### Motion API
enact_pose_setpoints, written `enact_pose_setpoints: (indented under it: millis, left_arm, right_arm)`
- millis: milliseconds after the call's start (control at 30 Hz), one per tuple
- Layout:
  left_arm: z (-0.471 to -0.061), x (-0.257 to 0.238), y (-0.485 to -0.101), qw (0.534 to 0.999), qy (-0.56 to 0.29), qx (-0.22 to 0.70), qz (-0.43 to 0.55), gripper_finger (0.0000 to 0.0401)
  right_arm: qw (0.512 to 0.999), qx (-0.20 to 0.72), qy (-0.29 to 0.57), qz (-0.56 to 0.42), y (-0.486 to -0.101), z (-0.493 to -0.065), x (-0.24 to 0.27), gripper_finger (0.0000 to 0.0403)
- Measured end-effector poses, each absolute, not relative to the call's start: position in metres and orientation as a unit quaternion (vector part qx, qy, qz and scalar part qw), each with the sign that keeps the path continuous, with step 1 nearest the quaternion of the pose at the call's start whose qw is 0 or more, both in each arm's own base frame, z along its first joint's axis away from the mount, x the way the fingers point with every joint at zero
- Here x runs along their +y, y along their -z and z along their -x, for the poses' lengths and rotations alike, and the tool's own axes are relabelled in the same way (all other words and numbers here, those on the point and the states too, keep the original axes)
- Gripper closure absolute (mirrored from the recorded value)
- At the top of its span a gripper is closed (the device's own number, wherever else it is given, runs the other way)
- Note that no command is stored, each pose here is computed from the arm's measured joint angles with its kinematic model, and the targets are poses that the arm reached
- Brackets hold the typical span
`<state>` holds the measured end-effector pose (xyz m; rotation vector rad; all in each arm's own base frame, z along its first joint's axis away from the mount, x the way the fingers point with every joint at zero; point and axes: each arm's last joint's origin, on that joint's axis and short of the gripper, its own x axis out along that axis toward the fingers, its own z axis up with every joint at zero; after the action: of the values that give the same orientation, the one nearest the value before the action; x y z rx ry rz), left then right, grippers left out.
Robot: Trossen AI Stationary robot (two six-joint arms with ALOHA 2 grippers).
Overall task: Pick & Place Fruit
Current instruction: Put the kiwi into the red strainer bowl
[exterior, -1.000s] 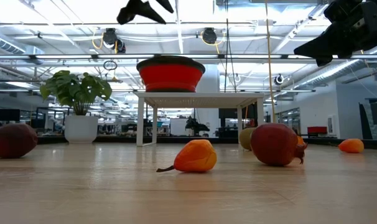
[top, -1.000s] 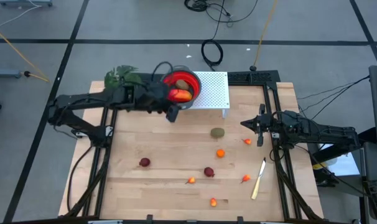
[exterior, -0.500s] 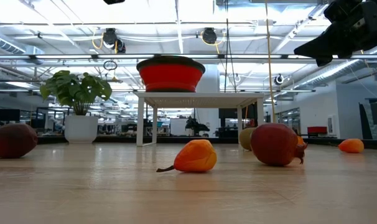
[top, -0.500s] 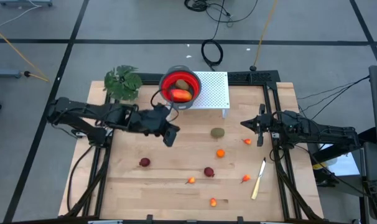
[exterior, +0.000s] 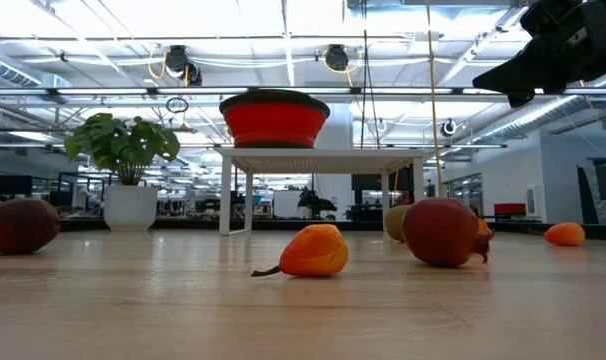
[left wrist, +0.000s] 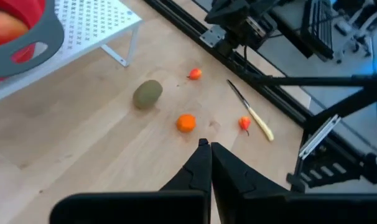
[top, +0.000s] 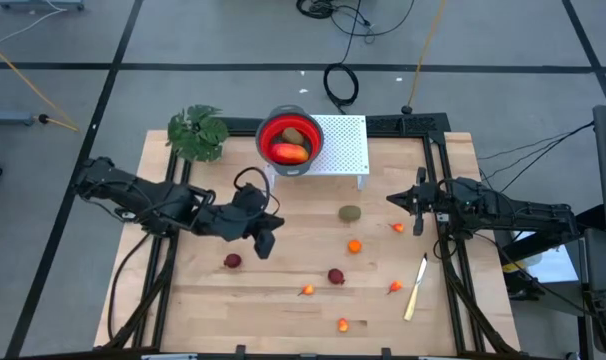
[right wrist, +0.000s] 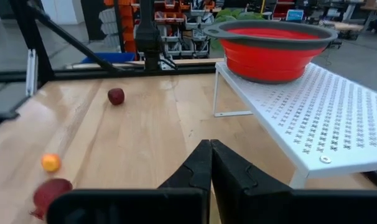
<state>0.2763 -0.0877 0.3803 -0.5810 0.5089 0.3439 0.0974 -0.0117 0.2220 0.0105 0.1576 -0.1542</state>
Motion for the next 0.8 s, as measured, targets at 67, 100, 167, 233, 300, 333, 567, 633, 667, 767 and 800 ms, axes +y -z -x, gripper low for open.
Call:
enact_pose_setpoints:
  millis: [67,100,167,233,300,333,567,633,667,767,800]
  left_arm:
    - [-0.276,-0.089,-0.380,0.916,-0.161,0.250,0.268,0.0395]
    - [-0.276,-0.090,-0.380,0.918,-0.158,0.251,0.263,0.0398]
    - [-0.275,-0.091,-0.380,0.921,-0.154,0.254,0.251,0.0399]
    - [-0.275,-0.091,-0.380,0.925,-0.150,0.256,0.238,0.0396]
    - [-0.276,-0.091,-0.380,0.929,-0.142,0.260,0.222,0.0395]
    - [-0.276,-0.091,-0.378,0.930,-0.140,0.262,0.216,0.0396]
    - [-0.276,-0.089,-0.352,0.932,-0.135,0.257,0.218,0.0399]
    - [-0.273,-0.088,-0.345,0.938,-0.119,0.242,0.219,0.0400]
    - [-0.271,-0.088,-0.340,0.940,-0.116,0.237,0.218,0.0398]
    - [-0.264,-0.085,-0.328,0.945,-0.105,0.218,0.218,0.0398]
    - [-0.260,-0.084,-0.325,0.947,-0.102,0.212,0.218,0.0399]
  right_arm:
    - [0.994,0.074,0.078,-0.023,-0.223,-0.097,-0.012,0.0403]
    - [0.994,0.072,0.078,-0.030,-0.223,-0.097,-0.012,0.0403]
    - [0.994,0.072,0.079,-0.037,-0.223,-0.097,-0.012,0.0403]
    - [0.993,0.072,0.079,-0.041,-0.223,-0.098,-0.012,0.0403]
    - [0.993,0.072,0.079,-0.047,-0.223,-0.098,-0.012,0.0403]
    - [0.993,0.073,0.078,-0.048,-0.223,-0.098,-0.012,0.0403]
    - [0.993,0.090,0.016,-0.071,-0.220,-0.104,-0.008,0.0403]
    - [0.993,0.087,0.012,-0.081,-0.221,-0.108,-0.009,0.0403]
    - [0.993,0.087,0.005,-0.083,-0.221,-0.111,-0.008,0.0403]
    - [0.992,0.091,-0.002,-0.085,-0.221,-0.119,-0.009,0.0403]
    - [0.992,0.092,-0.007,-0.085,-0.221,-0.122,-0.009,0.0403]
